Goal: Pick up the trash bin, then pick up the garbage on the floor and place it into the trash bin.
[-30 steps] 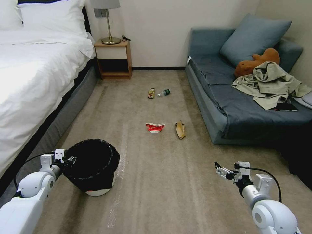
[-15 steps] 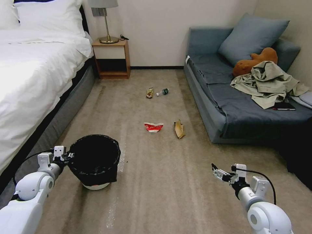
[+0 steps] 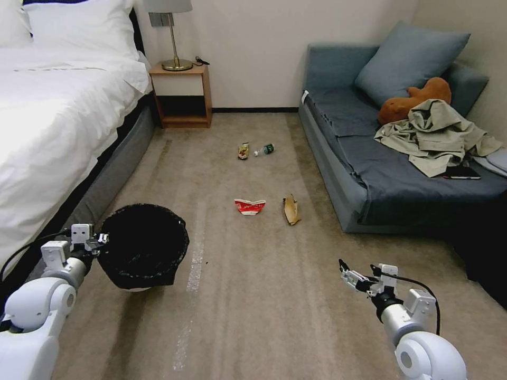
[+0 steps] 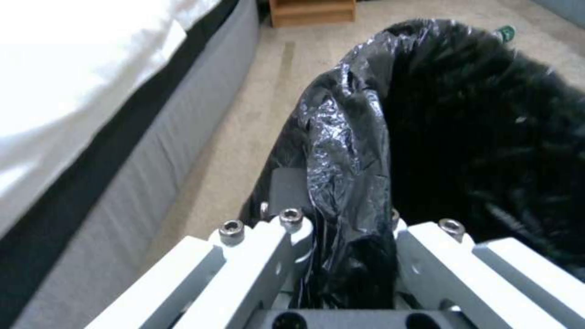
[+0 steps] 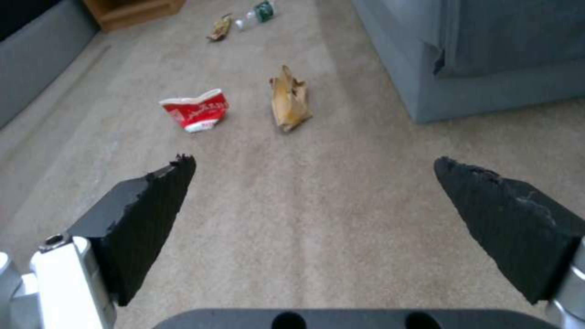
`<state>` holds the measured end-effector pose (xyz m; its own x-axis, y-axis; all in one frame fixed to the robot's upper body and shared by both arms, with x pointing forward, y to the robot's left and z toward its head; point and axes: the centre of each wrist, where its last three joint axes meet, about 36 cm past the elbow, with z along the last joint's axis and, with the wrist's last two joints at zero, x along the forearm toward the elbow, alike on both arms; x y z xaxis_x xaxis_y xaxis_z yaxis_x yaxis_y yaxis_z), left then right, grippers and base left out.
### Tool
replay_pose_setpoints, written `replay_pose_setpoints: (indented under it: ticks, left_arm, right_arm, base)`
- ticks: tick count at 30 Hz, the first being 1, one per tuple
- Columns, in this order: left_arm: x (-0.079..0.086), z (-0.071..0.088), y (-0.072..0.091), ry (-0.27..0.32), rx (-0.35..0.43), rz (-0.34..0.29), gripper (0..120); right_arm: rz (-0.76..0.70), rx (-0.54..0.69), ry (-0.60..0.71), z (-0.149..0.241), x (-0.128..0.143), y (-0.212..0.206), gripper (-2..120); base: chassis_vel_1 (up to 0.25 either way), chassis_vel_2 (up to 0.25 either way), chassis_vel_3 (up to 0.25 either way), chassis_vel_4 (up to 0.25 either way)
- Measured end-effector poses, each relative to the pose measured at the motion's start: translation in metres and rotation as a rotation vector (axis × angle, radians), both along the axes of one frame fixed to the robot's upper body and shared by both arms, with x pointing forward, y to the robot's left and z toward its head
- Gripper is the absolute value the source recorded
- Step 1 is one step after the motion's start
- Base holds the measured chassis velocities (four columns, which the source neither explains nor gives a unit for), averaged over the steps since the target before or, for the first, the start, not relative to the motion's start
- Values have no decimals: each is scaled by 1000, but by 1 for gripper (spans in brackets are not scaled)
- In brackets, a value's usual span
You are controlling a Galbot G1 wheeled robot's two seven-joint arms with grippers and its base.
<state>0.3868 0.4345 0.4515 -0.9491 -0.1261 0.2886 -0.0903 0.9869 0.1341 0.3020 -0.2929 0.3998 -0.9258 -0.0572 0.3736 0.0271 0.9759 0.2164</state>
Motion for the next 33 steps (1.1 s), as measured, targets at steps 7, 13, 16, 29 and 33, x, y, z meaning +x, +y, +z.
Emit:
replay_pose_setpoints:
  ticks: [7, 13, 16, 29, 33]
  left_arm:
    - [-6, 8, 2, -29, 30, 8, 4]
    - [-8, 7, 5, -36, 43, 10, 4]
    - [-10, 5, 6, -37, 46, 12, 4]
    - [-17, -3, 0, -39, 40, 6, 4]
    - [-18, -4, -2, -37, 42, 1, 4]
  right_arm:
    - [16, 10, -8, -2, 2, 4, 100]
    - [24, 7, -16, -6, 5, 4, 100]
    - [25, 2, -20, -9, 6, 3, 100]
    - [36, -6, -12, -20, 7, -4, 100]
    - [36, -5, -6, -22, 7, -4, 100]
  base:
    - [0, 0, 0, 0]
    - [0, 0, 0, 0]
    - [0, 0, 0, 0]
    - [-27, 31, 35, -33]
    - [-104, 99, 102, -94]
